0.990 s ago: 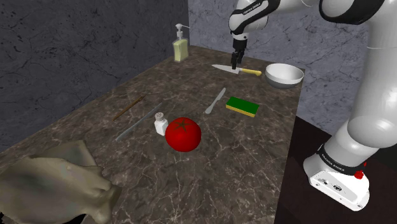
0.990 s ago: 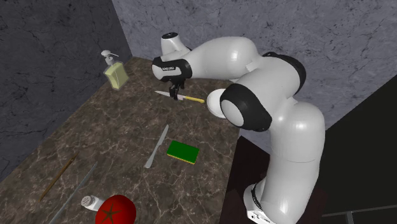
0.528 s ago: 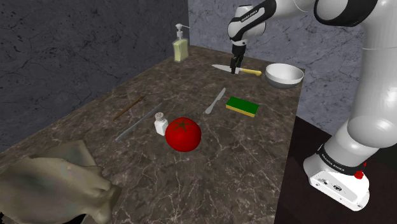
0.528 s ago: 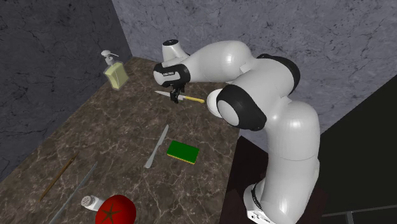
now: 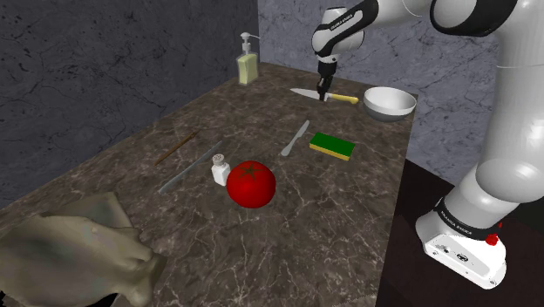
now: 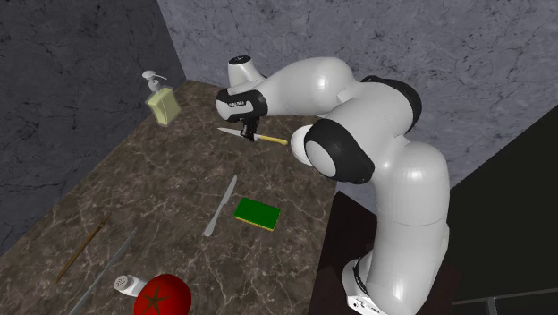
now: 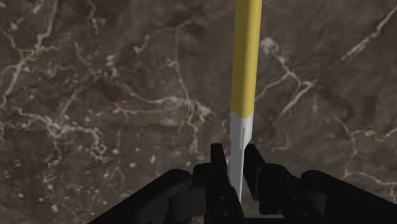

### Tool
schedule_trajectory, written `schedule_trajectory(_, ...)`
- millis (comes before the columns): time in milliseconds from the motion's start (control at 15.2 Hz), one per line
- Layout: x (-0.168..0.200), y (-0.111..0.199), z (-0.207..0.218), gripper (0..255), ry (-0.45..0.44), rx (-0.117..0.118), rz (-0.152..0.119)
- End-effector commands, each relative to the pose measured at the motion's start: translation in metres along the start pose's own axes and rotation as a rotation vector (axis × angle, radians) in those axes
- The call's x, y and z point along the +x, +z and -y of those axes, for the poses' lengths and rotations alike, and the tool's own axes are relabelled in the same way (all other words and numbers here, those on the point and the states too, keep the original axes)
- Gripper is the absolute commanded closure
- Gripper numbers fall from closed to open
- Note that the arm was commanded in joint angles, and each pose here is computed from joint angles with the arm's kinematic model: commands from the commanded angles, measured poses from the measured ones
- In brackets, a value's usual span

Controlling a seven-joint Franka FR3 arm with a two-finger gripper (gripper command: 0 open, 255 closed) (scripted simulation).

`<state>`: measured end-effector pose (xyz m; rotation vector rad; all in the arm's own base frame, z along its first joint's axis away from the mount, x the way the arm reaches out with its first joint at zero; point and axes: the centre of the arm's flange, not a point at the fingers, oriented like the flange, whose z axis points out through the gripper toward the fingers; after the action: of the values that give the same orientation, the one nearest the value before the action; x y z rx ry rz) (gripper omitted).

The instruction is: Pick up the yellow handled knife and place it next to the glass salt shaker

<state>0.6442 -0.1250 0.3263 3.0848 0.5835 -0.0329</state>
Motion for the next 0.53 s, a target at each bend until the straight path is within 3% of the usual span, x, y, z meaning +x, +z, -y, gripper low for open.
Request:
schedule_trajectory(0, 0.0, 0.0, 0.0, 255, 0.0, 0.0, 0.0)
schedule_trajectory(462, -0.0001, -0.0052, 0.0, 255, 0.0, 0.0, 0.0)
